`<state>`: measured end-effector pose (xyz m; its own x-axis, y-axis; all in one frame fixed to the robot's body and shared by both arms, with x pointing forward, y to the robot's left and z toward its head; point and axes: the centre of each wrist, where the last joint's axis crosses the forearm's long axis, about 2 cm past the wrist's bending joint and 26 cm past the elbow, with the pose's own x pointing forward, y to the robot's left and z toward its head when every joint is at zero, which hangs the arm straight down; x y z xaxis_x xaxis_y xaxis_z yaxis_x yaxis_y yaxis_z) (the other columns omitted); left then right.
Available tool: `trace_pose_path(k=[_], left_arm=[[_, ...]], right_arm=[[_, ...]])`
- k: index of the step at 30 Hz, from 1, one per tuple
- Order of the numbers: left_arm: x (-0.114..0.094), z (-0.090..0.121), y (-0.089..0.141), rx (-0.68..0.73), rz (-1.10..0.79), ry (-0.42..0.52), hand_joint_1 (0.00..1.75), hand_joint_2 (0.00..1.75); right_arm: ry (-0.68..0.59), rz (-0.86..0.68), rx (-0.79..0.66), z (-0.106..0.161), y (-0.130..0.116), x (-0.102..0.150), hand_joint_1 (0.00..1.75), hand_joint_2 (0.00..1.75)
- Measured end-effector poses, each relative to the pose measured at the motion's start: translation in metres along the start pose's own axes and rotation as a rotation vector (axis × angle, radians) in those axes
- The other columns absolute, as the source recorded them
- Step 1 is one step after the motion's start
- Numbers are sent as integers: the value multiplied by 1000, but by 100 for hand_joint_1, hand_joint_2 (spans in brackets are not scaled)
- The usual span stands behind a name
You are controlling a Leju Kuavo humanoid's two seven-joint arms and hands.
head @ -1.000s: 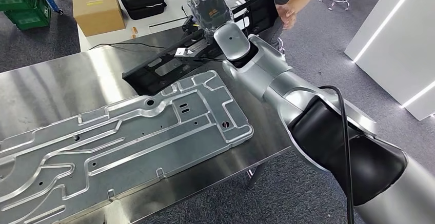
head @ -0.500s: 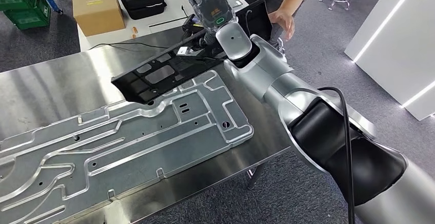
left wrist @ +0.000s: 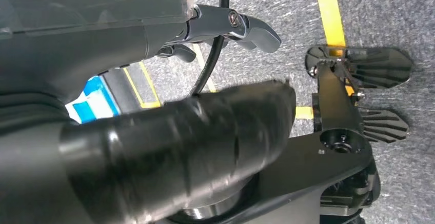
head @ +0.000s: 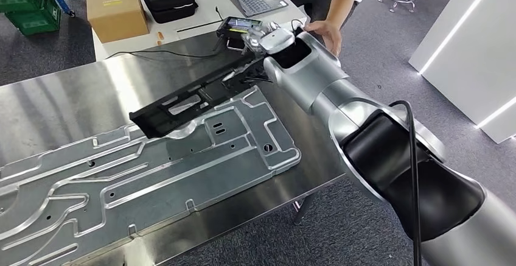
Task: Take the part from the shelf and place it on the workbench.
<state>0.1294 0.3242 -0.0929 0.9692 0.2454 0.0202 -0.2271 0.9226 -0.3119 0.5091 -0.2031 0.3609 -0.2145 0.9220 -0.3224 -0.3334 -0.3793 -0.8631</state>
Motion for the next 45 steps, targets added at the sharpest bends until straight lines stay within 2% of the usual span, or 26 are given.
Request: trace_pose_path(k=[2,4,14,30,32,36,39,42,45], left_arm=[[5,2,2,-4,6,1,0,0],[11,4,3,-11,11,-5,0,0],[35,12,1,-17,0,-23,0,0],[37,13,1,-32,1,-49,0,0],[37,12,1,-39,0,-60,0,0],[30,11,2,-51,-1,-75,0,0],[25,9,4,-47,3,-71,0,0],[18,7,5,-28,8,-56,0,0],[9,5,6,-11,0,-37,0,0]], right_arm=[[12,22,231,2,-1,-1,0,0],[14,31,325,3,1,-2,0,0],[-30,65,390,2,5,-8,0,0],[-11,74,370,1,9,-12,0,0],[27,88,319,0,9,-13,0,0],[149,121,119,0,3,-13,0,0],[188,127,4,0,-1,-11,0,0],[197,104,-329,3,-13,-6,0,0],[100,71,-658,10,-30,9,0,0]])
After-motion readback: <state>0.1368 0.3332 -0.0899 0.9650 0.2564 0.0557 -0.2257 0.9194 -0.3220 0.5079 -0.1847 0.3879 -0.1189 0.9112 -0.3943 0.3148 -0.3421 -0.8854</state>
